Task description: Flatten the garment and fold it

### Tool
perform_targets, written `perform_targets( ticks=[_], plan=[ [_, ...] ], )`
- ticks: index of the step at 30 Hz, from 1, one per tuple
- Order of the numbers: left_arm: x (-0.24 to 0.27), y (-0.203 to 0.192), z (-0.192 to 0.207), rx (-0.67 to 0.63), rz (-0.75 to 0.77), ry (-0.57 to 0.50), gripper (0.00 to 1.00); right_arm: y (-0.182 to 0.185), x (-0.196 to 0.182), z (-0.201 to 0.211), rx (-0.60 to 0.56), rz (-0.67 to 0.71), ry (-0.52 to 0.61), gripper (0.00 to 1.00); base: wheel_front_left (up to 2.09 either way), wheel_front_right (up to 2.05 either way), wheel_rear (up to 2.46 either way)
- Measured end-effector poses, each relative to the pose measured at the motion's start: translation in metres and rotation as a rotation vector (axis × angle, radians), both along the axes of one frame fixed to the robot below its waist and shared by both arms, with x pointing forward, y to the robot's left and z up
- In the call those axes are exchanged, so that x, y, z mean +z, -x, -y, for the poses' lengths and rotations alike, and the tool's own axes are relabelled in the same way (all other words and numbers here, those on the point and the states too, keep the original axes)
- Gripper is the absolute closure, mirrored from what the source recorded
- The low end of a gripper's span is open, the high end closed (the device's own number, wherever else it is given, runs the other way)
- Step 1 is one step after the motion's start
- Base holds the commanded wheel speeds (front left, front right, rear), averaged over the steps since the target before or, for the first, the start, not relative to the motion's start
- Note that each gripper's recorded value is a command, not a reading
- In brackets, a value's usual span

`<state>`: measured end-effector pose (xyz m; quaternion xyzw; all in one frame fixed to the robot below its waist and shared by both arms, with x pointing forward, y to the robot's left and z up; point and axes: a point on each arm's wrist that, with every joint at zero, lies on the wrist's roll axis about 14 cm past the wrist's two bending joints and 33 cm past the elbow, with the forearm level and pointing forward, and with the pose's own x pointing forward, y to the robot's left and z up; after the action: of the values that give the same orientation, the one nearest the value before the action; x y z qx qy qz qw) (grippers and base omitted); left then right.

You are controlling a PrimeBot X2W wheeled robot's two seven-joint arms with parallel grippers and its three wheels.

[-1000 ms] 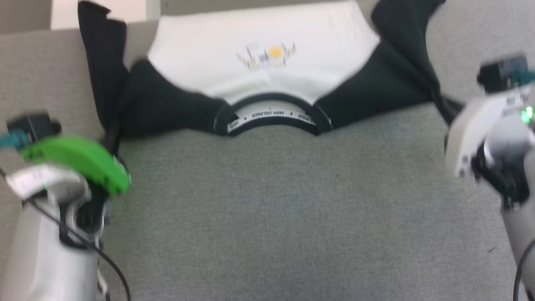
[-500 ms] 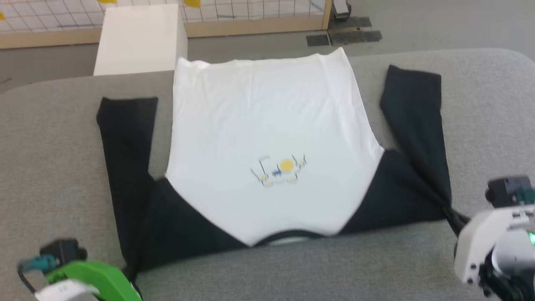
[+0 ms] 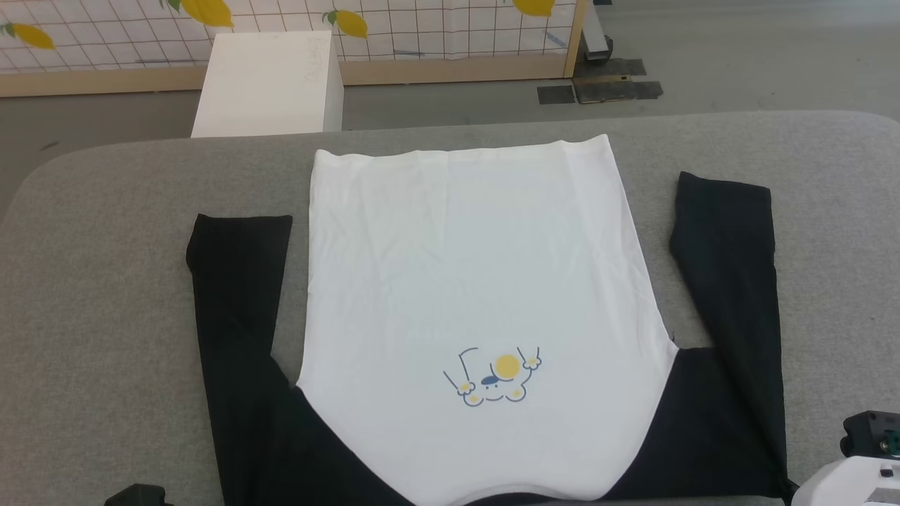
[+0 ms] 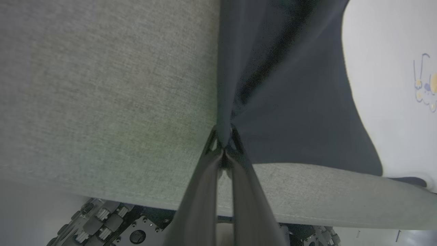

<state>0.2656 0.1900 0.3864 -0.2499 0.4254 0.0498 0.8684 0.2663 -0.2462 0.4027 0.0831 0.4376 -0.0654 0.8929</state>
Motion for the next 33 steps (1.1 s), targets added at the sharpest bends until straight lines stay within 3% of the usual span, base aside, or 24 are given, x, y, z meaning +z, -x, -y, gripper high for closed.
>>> perform_targets(
  ticks=[5, 12, 16, 27, 33],
  plan=[
    [0.002, -0.003, -0.001, 0.024, 0.028, 0.000, 1.00, -0.002, 0.004, 0.001, -0.018, 0.043, -0.012, 1.00, 0.00, 0.00, 0.00],
    [0.043, -0.029, -0.006, 0.078, 0.220, 0.033, 1.00, -0.026, 0.062, 0.010, -0.022, 0.264, 0.042, 1.00, 0.00, 0.00, 0.00],
    [0.058, -0.033, -0.006, 0.065, 0.267, 0.029, 1.00, -0.027, 0.075, 0.012, -0.017, 0.279, 0.063, 1.00, 0.00, 0.00, 0.00],
    [0.026, -0.011, 0.010, 0.008, 0.128, 0.014, 1.00, 0.001, 0.020, 0.008, -0.024, 0.073, 0.010, 1.00, 0.00, 0.00, 0.00],
    [0.001, -0.014, 0.017, -0.016, 0.071, -0.003, 1.00, -0.004, -0.011, -0.005, -0.002, 0.020, -0.021, 1.00, 0.00, 0.00, 0.00]
  ],
)
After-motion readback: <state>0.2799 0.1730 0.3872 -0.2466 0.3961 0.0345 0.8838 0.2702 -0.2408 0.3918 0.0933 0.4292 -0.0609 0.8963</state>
